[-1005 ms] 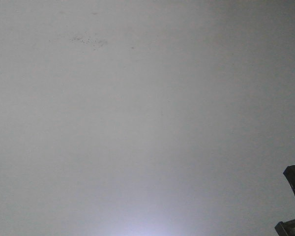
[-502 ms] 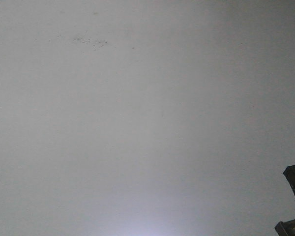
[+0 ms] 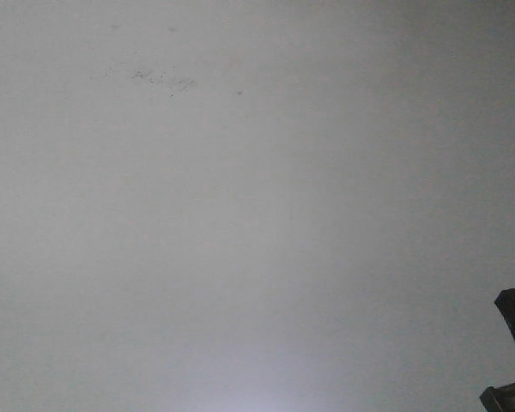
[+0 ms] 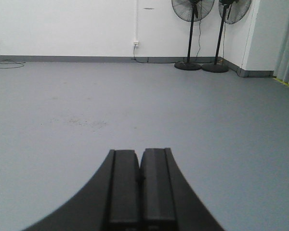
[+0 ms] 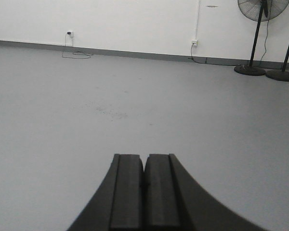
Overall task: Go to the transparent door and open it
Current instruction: 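Turn the base toward the glass door area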
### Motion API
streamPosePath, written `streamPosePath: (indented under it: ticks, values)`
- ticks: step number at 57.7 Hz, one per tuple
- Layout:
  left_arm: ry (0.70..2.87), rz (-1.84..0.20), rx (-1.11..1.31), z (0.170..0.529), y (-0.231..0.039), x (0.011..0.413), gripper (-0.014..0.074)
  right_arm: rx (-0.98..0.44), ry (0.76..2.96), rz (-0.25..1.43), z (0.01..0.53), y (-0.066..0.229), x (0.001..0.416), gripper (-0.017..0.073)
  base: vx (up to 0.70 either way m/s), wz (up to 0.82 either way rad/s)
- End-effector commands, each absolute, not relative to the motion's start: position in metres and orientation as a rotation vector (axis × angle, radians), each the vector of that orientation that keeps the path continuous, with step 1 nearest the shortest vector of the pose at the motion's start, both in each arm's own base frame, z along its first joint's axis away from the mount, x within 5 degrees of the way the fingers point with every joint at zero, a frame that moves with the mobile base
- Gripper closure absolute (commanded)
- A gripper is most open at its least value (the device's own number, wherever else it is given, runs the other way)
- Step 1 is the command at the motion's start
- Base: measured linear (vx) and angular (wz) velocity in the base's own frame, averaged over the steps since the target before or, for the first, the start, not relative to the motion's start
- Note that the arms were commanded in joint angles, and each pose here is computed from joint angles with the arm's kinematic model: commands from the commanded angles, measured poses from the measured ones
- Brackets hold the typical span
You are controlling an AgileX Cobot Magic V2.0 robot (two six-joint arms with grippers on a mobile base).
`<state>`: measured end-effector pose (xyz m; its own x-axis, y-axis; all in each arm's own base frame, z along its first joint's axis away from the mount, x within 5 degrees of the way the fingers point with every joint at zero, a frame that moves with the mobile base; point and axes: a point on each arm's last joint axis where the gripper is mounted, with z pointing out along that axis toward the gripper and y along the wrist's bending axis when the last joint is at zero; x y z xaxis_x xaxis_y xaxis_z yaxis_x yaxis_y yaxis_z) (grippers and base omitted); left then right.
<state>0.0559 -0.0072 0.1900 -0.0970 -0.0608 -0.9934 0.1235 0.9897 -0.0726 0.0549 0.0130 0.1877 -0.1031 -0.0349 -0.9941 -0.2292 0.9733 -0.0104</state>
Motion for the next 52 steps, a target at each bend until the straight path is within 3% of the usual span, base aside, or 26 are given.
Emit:
streamPosePath:
  ticks: [1, 52]
  values:
    - [1.591, -0.175, 0.039, 0.1884, -0.0077, 0.0564, 0.0596, -0.19, 1.59, 0.166, 0.1911, 0.0127, 0.055, 0.056, 0.29, 0.09]
    - [1.591, -0.175, 0.039, 0.1884, -0.0077, 0.0564, 0.0596, -0.19, 1.59, 0.166, 0.1911, 0.0127, 0.055, 0.056, 0.37, 0.26]
